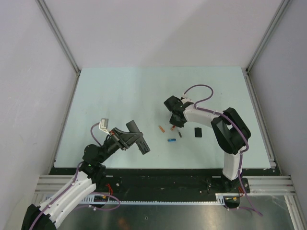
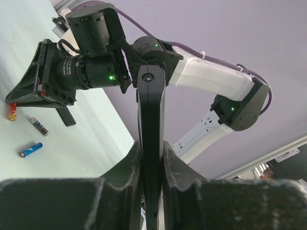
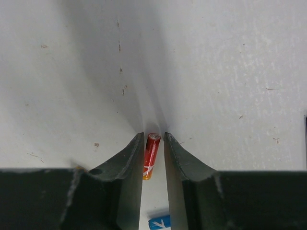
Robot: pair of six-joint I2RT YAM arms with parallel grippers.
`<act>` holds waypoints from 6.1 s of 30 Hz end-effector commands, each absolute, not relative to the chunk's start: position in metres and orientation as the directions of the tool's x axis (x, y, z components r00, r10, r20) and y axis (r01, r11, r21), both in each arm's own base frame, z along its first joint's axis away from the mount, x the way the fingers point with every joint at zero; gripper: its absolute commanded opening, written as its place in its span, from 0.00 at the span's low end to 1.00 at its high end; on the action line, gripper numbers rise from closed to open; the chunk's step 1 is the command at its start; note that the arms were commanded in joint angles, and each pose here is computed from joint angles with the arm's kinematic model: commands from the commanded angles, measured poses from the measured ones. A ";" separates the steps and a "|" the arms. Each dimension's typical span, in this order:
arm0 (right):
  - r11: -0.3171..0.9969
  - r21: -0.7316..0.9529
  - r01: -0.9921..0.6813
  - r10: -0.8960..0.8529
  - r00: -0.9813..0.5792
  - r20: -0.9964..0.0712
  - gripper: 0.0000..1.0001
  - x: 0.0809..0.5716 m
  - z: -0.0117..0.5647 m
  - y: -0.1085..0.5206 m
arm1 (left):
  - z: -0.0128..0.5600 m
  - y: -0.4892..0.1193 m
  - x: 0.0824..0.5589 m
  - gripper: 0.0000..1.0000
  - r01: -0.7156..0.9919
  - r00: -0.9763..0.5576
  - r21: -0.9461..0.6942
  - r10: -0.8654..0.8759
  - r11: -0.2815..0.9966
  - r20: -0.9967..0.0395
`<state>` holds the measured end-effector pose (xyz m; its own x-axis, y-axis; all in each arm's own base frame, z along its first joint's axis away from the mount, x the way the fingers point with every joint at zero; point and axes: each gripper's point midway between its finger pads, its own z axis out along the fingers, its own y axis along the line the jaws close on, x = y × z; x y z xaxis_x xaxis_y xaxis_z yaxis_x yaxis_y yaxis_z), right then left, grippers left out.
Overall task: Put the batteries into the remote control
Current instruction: Pick up the battery from the center of the board, then load the battery into the remote control.
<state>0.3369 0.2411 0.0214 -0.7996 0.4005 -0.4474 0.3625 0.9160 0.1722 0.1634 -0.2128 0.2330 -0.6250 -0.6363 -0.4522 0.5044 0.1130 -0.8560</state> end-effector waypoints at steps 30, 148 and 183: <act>0.828 0.232 -0.510 0.020 -0.386 -0.922 0.00 0.232 0.275 0.254 | 0.202 -0.235 0.203 0.00 0.363 -0.679 -0.903 -0.597 0.231 -0.426; 0.847 0.215 -0.486 -0.049 -0.474 -0.879 0.33 0.166 0.200 0.328 | 0.249 -0.276 0.216 0.00 0.363 -0.767 -0.927 -0.594 -0.091 -0.242; 0.834 0.278 -0.477 0.069 -0.409 -0.910 0.78 0.172 0.263 0.329 | 0.243 -0.278 0.214 0.00 0.372 -0.772 -0.925 -0.579 -0.074 -0.264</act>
<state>0.1625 0.3381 0.2367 -0.4568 0.0225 -0.8893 -0.5095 0.8129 0.2822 0.2212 -0.2797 0.2195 -0.7812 -0.5817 -0.2265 0.2917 -0.0195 -0.9563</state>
